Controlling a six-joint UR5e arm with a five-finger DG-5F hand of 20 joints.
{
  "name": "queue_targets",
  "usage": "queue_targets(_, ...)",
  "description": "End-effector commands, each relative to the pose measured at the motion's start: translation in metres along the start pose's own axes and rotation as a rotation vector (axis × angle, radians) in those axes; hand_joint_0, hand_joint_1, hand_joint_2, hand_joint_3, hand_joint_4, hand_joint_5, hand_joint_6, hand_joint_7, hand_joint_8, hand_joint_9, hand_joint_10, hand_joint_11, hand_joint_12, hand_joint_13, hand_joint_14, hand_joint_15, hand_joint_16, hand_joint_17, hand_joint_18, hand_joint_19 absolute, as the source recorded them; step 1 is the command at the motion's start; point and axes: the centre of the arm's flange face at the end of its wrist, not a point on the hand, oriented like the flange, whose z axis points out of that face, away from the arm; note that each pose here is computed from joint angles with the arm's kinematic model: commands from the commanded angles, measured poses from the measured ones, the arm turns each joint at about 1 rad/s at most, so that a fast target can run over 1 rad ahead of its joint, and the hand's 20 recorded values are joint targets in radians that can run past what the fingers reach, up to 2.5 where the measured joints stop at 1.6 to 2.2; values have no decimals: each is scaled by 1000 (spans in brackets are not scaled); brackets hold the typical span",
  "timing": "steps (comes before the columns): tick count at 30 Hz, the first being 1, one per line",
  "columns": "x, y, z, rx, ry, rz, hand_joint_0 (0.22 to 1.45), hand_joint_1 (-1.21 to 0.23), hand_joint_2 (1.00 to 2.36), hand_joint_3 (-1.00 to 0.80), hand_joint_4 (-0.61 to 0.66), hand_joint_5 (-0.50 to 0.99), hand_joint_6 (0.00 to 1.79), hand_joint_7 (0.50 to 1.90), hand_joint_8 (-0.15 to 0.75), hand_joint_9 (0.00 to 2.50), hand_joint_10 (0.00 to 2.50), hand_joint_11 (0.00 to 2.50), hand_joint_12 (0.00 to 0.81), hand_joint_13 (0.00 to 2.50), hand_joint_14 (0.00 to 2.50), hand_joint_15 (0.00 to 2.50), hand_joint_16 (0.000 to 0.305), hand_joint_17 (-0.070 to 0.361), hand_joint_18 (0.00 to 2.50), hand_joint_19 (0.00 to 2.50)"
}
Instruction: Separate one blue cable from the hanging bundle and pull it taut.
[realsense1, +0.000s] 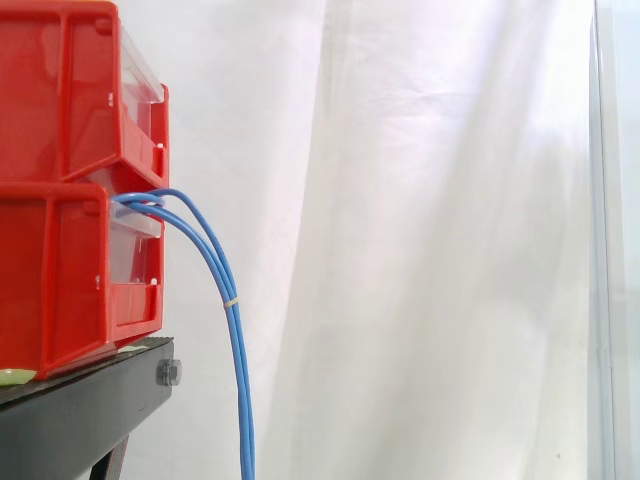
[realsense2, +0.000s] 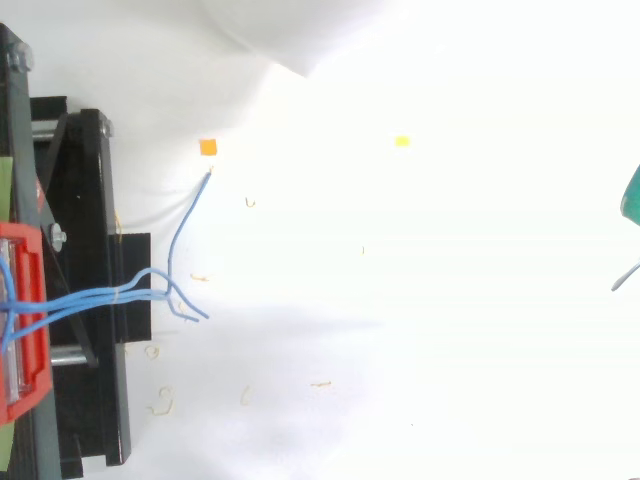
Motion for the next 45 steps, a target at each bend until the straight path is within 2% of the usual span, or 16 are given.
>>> queue_targets(1, 0, 0, 0, 2, 1, 1, 249, -304, 1000, -500, 172, -249, 501, 641, 386, 580, 3, 75, 413, 681, 1, 29, 89, 200, 1080, 0)
queue_targets(6, -2, -1, 0, 9, -16, 11, 250, -306, 1000, -500, 177, -252, 501, 637, 388, 575, 3, 83, 414, 683, 1, 30, 89, 199, 1084, 0)
queue_targets(11, -5, -2, 3, 42, -98, 15, 250, -313, 1000, -500, 203, -254, 501, 625, 388, 411, 1, 29, 407, 405, 0, 0, 77, 172, 678, 0)
queue_targets(14, -6, 3, 10, -10, -128, 54, 251, -318, 1000, -500, 210, -255, 501, 618, 396, 370, 0, 9, 410, 366, 0, 0, 77, 173, 588, 0)
queue_targets(17, -2, -4, 37, -72, -149, 124, 252, -321, 1000, -500, 215, -255, 501, 612, 392, 316, 0, 0, 407, 311, 0, 0, 77, 174, 532, 0)
queue_targets(18, -1, -6, 40, -76, -146, 133, 253, -322, 1000, -500, 215, -256, 501, 607, 393, 315, 0, 0, 406, 310, 0, 0, 77, 174, 520, 0)
queue_targets(19, 6, -19, 58, -74, -133, 169, 254, -322, 1000, -500, 216, -257, 501, 607, 397, 299, 0, 0, 405, 283, 0, 0, 78, 175, 491, 0)
queue_targets(21, 14, -33, 75, -67, -131, 196, 254, -321, 1000, -500, 215, -260, 501, 604, 398, 245, 0, 0, 407, 248, 0, 0, 78, 176, 440, 0)
queue_targets(22, 14, -33, 75, -67, -131, 196, 255, -321, 1000, -500, 208, -263, 501, 604, 395, 180, 0, 0, 394, 154, 0, 0, 77, 174, 334, 0)
queue_targets(23, 19, -42, 100, -110, -145, 219, 255, -309, 1000, -500, 192, -270, 501, 603, 384, 77, 0, 0, 385, 61, 0, 0, 75, 168, 212, 0)
queue_targets(25, 21, -47, 113, -124, -155, 230, 258, -292, 1000, -500, 171, -281, 501, 613, 371, 0, 0, 0, 374, 0, 0, 0, 74, 166, 52, 0)
queue_targets(30, 28, -58, 149, -118, -142, 264, 260, -310, 1000, -500, 129, -285, 501, 623, 378, 92, 0, 0, 387, 104, 0, 0, 83, 186, 294, 0)
queue_targets(35, 35, -66, 175, -118, -109, 317, 258, -308, 1000, -500, 112, -282, 502, 641, 384, 557, 23, 571, 398, 485, 9, 209, 95, 214, 776, 41)
queue_targets(39, 41, -75, 187, -119, -105, 321, 258, -304, 1000, -500, 109, -281, 501, 648, 391, 729, 31, 886, 395, 645, 16, 384, 98, 220, 877, 153)
queue_targets(41, 41, -74, 188, -127, -108, 321, 258, -298, 1000, -500, 111, -281, 501, 649, 424, 909, 33, 1254, 401, 825, 23, 682, 98, 221, 1004, 297)
queue_targets(45, 43, -77, 191, -127, -108, 321, 260, -297, 1000, -500, 111, -281, 501, 651, 450, 1001, 22, 1631, 446, 971, 25, 1027, 98, 221, 1117, 481)
